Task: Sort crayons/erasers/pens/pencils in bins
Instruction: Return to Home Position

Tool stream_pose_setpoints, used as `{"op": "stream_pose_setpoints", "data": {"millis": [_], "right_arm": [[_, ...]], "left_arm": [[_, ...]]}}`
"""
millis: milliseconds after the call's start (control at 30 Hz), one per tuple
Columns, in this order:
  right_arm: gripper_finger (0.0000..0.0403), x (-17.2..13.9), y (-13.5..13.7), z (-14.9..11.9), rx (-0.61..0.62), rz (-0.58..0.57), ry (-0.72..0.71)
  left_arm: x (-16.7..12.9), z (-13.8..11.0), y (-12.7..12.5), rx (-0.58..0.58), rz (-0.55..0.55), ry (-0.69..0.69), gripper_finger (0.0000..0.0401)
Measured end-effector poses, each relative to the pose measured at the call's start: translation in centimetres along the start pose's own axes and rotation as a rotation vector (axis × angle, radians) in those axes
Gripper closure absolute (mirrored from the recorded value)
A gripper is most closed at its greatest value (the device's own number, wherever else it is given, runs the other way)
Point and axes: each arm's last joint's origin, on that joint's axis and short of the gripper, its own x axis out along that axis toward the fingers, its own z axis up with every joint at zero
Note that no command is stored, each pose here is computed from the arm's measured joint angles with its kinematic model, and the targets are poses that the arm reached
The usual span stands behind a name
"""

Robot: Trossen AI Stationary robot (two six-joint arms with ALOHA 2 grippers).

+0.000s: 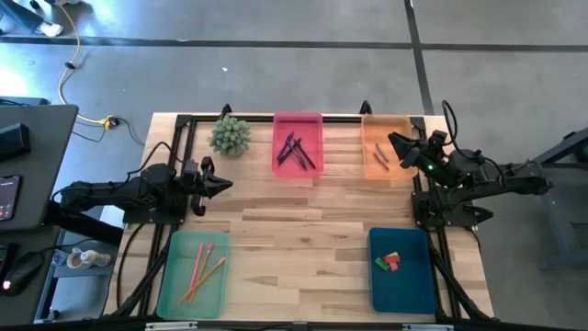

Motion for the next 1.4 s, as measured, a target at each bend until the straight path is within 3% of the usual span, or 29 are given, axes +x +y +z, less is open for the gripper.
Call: {"op": "stream_pose_setpoints", "data": {"millis": [133, 567, 967, 1167, 1400], "right_arm": [[0.021, 0.0, 0.0, 0.0, 0.0, 0.0, 0.0], [0.021, -0.3, -0.1, 0.4, -0.001, 0.033, 0.002], [0.021, -1.9, -0.9, 1.7, -0.145, 0.153, 0.02], [0.021, -1.9, -2.1, -0.4, -0.29, 0.21, 0.204], [0.021, -1.8, -4.4, -4.2, -0.344, 0.293, 0.348]], "left_arm": [[0.1, -1.2, 0.4, -0.062, 0.0, 0.005, 0.0401], [0.1, -1.1, 0.5, 0.016, 0.035, -0.004, 0.0401], [0.1, -1.1, 0.5, 0.015, 0.035, -0.001, 0.04], [0.1, -1.1, 0.5, 0.015, 0.035, -0.001, 0.04], [0.1, -1.1, 0.5, 0.015, 0.035, -0.001, 0.0401]]}}
